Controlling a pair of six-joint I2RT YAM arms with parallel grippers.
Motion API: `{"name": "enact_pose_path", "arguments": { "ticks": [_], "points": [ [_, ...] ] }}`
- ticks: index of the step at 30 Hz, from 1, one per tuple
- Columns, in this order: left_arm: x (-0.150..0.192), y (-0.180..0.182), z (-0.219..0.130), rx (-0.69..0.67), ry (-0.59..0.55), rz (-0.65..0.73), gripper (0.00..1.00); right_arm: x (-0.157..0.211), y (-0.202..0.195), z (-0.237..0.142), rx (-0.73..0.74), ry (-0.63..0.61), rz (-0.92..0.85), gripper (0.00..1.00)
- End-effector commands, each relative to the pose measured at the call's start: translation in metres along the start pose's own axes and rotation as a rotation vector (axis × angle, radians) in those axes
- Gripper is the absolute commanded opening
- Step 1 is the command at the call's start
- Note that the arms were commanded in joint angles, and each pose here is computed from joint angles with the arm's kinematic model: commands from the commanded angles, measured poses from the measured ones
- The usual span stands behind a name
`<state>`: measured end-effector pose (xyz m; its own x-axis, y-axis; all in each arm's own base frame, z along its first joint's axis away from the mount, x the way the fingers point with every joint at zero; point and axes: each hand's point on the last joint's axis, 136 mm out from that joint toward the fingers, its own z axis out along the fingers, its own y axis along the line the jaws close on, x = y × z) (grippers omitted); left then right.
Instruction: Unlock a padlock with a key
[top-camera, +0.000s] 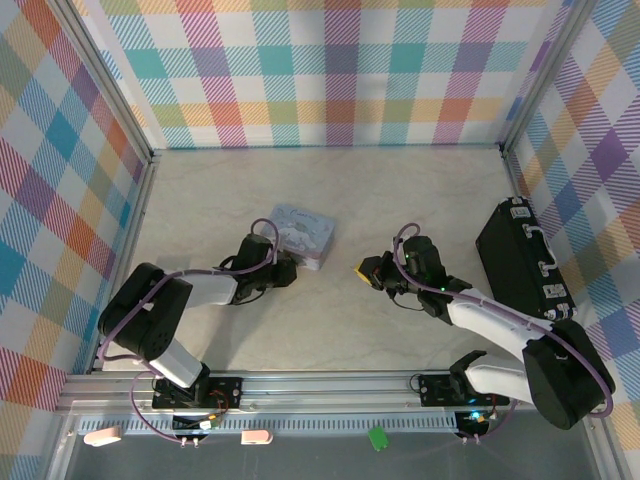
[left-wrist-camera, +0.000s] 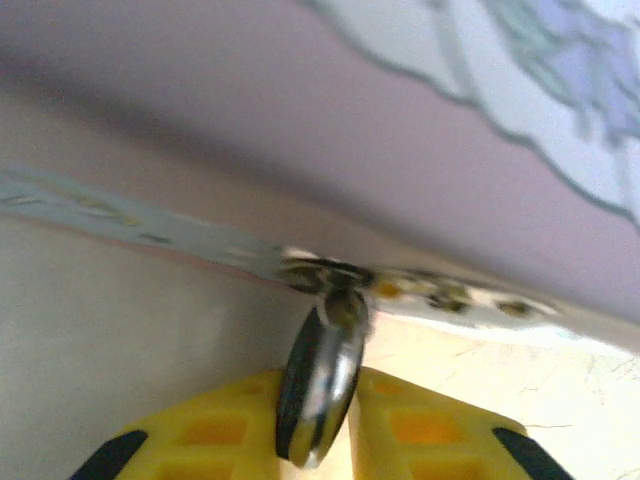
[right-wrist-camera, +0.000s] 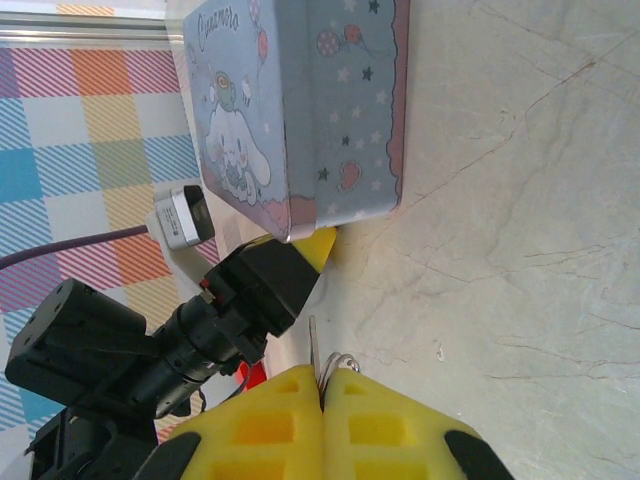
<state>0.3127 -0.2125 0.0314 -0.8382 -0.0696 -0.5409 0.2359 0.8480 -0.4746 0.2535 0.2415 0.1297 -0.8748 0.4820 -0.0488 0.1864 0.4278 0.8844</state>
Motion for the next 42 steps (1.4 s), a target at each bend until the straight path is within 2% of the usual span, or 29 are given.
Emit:
{"name": "enact_pose_path", "arguments": {
  "ticks": [1,6,14,18,22,30,42],
  "points": [
    [-0.016,-0.02,-0.005,0.022,-0.059,0.086,0.15,0.001,0.004,0.003,-0.014,0.007,-0.019,0.0],
    [-0.011,-0.026,-0.018,-0.011,-0.043,0.111,0.12,0.004,0.005,0.008,-0.003,0.025,-0.067,0.0],
    [0.006,-0.049,-0.029,-0.02,0.087,0.126,0.11,0.015,0.005,0.03,0.026,0.078,-0.22,0.0],
    [0.009,-0.056,-0.033,-0.017,0.147,0.063,0.09,0.022,0.006,0.046,0.012,0.121,-0.261,0.0],
    [0.005,-0.067,-0.036,0.017,0.156,-0.02,0.09,0.023,0.004,0.054,0.005,0.113,-0.265,0.0],
    [-0.007,-0.096,-0.027,0.139,0.159,-0.213,0.05,0.022,-0.011,0.056,-0.027,0.066,-0.17,0.0],
    [-0.022,-0.124,-0.024,0.265,0.159,-0.296,0.03,0.019,-0.018,0.064,-0.115,0.033,-0.119,0.0]
  ]
}}
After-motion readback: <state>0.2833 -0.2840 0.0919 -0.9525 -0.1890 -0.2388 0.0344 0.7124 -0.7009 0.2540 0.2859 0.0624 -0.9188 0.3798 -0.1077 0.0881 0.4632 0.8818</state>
